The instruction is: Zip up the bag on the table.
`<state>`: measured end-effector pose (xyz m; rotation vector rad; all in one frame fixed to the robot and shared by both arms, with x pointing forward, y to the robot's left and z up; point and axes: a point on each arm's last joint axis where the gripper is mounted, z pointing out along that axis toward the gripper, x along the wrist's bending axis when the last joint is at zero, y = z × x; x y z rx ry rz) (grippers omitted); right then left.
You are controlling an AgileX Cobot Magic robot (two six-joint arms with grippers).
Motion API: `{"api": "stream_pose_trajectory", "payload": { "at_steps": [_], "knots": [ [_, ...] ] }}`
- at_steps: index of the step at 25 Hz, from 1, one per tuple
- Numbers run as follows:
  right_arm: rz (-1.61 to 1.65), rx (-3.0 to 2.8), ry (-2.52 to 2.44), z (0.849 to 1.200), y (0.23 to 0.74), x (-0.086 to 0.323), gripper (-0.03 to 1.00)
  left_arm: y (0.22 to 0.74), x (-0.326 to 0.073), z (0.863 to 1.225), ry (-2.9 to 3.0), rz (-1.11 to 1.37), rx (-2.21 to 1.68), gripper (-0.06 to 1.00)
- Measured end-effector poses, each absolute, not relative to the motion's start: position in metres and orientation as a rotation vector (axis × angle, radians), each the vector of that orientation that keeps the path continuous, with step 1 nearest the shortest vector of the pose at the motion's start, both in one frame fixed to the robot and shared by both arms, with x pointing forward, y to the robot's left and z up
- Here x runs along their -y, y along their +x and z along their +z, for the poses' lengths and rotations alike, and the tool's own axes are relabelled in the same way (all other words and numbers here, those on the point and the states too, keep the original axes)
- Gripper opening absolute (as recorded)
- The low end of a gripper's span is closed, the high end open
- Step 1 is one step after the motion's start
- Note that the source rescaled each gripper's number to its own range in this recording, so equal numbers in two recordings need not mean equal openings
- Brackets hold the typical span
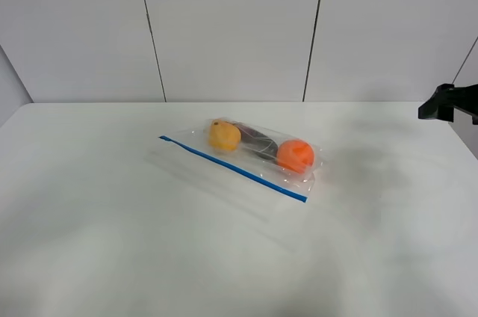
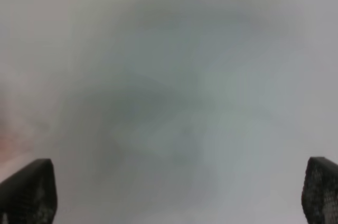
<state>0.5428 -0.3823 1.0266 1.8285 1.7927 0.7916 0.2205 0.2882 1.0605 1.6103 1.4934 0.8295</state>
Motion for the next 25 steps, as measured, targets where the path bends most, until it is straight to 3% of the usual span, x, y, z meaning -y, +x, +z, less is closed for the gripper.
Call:
{"api": "stream_pose_trajectory", "payload": {
  "at_steps": [25],
  "knots": [
    [0.893,-1.848,1.802,1.0368,0.5369,0.3719,1.00,0.2205,-0.2882,1.0605,1.610,0.830,-1.493,1.00]
  ]
}}
